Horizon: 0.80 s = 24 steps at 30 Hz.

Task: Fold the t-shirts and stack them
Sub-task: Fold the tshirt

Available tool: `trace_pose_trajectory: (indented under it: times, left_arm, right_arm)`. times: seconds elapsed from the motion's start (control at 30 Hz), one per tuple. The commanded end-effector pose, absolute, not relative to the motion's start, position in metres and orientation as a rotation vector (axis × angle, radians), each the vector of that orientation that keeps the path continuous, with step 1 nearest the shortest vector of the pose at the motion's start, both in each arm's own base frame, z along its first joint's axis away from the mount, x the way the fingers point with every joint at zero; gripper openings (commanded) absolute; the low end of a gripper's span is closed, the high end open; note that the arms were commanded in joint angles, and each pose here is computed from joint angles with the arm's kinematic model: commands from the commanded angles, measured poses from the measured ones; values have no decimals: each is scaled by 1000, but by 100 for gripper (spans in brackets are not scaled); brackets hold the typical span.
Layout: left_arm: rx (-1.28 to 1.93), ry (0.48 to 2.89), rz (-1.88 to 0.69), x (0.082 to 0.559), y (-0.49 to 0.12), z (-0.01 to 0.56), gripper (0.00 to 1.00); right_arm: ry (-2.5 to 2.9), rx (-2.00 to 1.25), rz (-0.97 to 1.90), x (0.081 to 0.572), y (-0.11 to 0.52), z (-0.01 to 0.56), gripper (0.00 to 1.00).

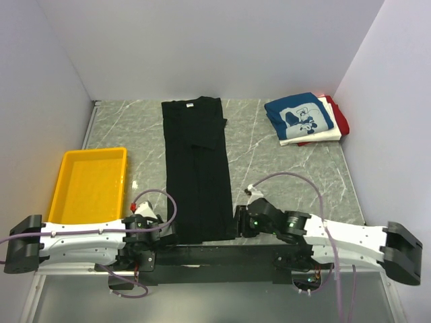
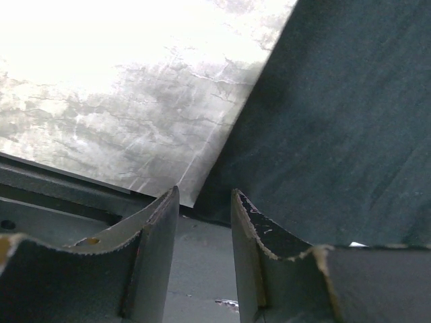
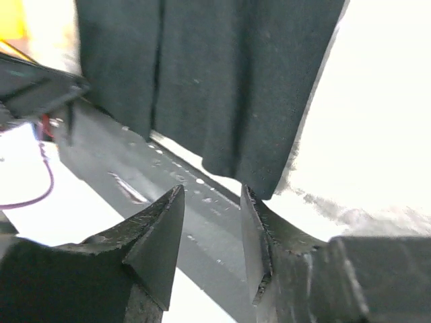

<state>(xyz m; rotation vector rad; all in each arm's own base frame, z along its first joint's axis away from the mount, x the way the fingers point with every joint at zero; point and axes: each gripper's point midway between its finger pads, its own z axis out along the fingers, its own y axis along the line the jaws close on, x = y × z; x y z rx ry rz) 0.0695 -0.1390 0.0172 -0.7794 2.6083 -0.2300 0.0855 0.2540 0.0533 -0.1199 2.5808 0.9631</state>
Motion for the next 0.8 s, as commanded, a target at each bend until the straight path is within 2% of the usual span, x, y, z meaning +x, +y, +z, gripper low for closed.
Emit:
trace_pose_trajectory:
  times: [0.0, 0.1, 0.3, 0.53, 0.63, 0.67, 0.77]
  left_arm:
    - [-784, 2602, -242, 70, -139, 13, 42]
    - [-778, 2600, -240, 70, -139, 11, 41]
    - [-760, 2609, -236, 70, -142, 8, 39]
    - [-759, 2619, -232, 68, -141, 5, 27]
    - [-761, 2617, -255, 68, -142, 7, 21]
    - [-758, 2616, -260, 68, -142, 7, 15]
    - [-732, 2617, -299, 69, -146, 12, 1]
  right_arm:
    - [2542, -28, 872, 95, 233, 58, 49]
    - [2554, 4, 837, 94, 222, 49, 52]
    - [2594, 11, 885, 88, 231, 31, 53]
    - [2621, 34, 892, 90, 244, 19, 53]
    - [2635, 40, 891, 90, 247, 15, 52]
    - [2642, 47, 891, 89, 247, 13, 51]
    - [2655, 45, 884, 86, 244, 10, 38]
